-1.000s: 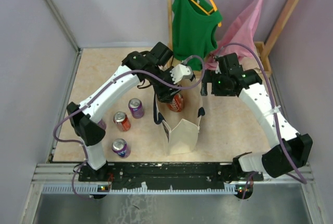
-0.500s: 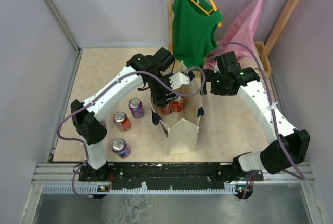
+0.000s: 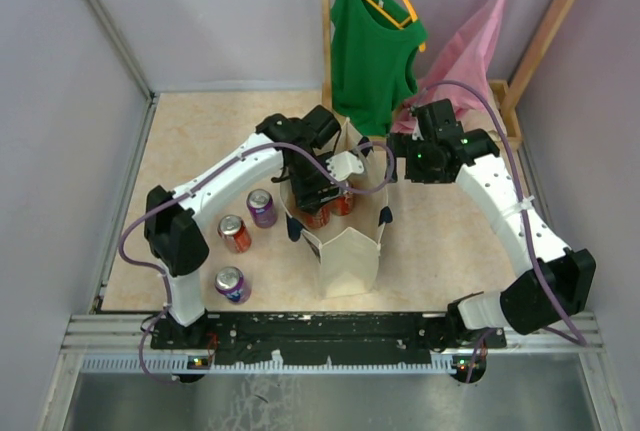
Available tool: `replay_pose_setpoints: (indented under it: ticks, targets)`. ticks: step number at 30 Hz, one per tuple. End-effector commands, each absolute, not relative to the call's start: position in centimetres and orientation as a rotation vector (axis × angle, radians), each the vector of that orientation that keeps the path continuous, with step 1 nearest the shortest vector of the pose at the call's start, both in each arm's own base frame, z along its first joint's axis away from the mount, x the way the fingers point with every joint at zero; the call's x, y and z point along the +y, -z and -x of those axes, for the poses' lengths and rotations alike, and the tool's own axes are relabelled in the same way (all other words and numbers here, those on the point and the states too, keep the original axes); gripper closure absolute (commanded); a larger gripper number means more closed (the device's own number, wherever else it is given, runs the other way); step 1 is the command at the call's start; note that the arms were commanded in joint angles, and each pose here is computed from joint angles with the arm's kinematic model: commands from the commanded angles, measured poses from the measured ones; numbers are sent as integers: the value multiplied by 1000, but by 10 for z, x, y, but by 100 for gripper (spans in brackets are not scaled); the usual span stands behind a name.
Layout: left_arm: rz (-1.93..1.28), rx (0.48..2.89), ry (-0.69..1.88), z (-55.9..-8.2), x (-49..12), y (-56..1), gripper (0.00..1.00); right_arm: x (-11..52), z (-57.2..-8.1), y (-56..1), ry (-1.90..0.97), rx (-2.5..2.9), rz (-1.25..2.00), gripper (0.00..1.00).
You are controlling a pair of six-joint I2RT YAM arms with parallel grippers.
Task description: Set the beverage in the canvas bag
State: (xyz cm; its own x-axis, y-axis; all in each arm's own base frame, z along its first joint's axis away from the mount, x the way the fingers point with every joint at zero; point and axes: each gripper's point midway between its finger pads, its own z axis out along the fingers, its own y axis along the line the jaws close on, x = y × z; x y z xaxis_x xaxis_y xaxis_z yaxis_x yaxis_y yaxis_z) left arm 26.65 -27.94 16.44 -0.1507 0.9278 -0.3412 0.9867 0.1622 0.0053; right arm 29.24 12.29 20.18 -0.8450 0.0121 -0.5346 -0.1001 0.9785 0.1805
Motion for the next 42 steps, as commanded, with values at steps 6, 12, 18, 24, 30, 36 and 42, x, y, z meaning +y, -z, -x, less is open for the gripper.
replay_pose_setpoints:
  ticks: [6,12,18,24,30,36,42]
  targets:
    - [-1700,2193,272,-291,-298,-152,100,124,-300,-225,-276,2492,80,1]
    - [-1686,2241,260,-292,-298,-138,100,121,-295,-227,-264,2491,74,1]
    - [-1682,2274,237,-288,-291,-121,100,118,-290,-226,-263,2492,60,1]
    - [-1605,2304,206,-294,-291,-110,100,117,-286,-228,-264,2490,54,1]
    - [-1516,2317,130,-307,-291,-107,100,116,-284,-229,-265,2488,54,1]
    - [-1523,2300,28,-314,-283,-104,100,115,-280,-231,-266,2486,53,1]
    - [-1541,2301,-7,-311,-277,-108,51,114,-276,-231,-274,2481,39,1]
